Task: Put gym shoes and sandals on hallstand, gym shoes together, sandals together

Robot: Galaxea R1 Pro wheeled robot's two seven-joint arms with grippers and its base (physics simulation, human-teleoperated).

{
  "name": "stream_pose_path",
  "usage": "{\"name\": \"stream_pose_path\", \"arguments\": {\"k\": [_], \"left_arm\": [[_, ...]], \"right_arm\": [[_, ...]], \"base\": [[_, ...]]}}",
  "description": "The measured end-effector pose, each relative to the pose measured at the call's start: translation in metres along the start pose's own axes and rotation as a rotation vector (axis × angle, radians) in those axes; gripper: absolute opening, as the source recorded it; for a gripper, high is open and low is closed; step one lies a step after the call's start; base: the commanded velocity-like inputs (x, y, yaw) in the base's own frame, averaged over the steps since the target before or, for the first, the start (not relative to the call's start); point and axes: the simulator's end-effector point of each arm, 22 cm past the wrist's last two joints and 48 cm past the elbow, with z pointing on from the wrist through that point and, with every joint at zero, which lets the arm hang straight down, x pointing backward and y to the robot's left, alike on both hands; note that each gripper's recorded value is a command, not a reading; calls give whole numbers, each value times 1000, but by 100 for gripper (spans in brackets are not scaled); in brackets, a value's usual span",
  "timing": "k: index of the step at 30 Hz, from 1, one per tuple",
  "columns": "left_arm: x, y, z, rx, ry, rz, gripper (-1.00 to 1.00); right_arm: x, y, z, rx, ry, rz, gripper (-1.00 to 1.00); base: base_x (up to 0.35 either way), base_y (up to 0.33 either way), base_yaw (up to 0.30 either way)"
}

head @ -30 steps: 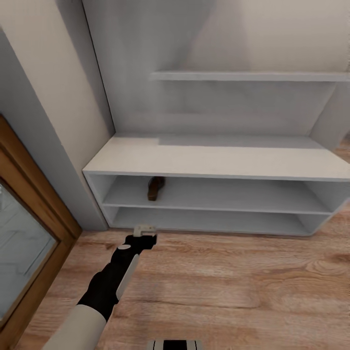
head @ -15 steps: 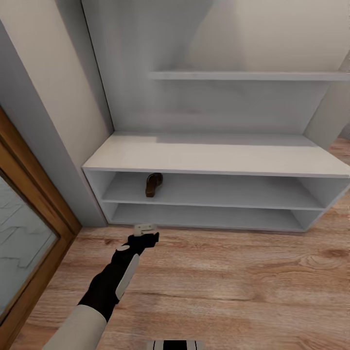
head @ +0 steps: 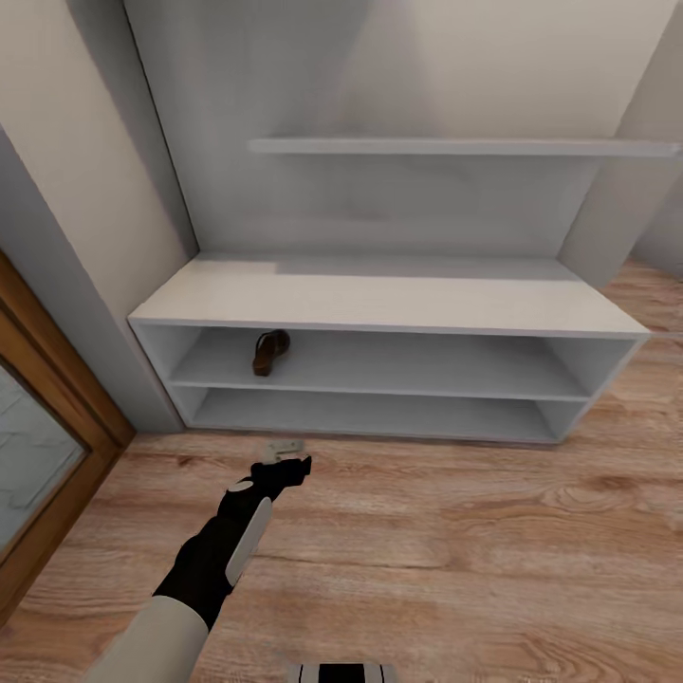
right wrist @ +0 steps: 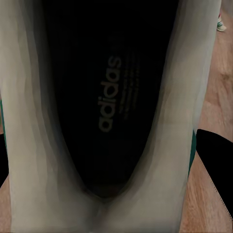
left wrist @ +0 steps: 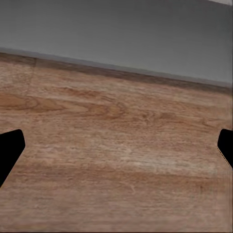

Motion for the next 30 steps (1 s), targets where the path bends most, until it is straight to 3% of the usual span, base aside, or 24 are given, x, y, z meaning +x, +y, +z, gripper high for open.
{"name": "stream_pose_path", "arguments": {"k": [24, 30], "left_arm": [[0, 0, 0, 0, 0, 0, 100], [0, 1, 0, -1, 0, -1, 100]], "right_arm": [[0, 0, 0, -1, 0, -1, -100], [4, 2, 0, -3, 5, -1, -100]], "base": [[-204, -291, 0], [-68, -118, 0]]}}
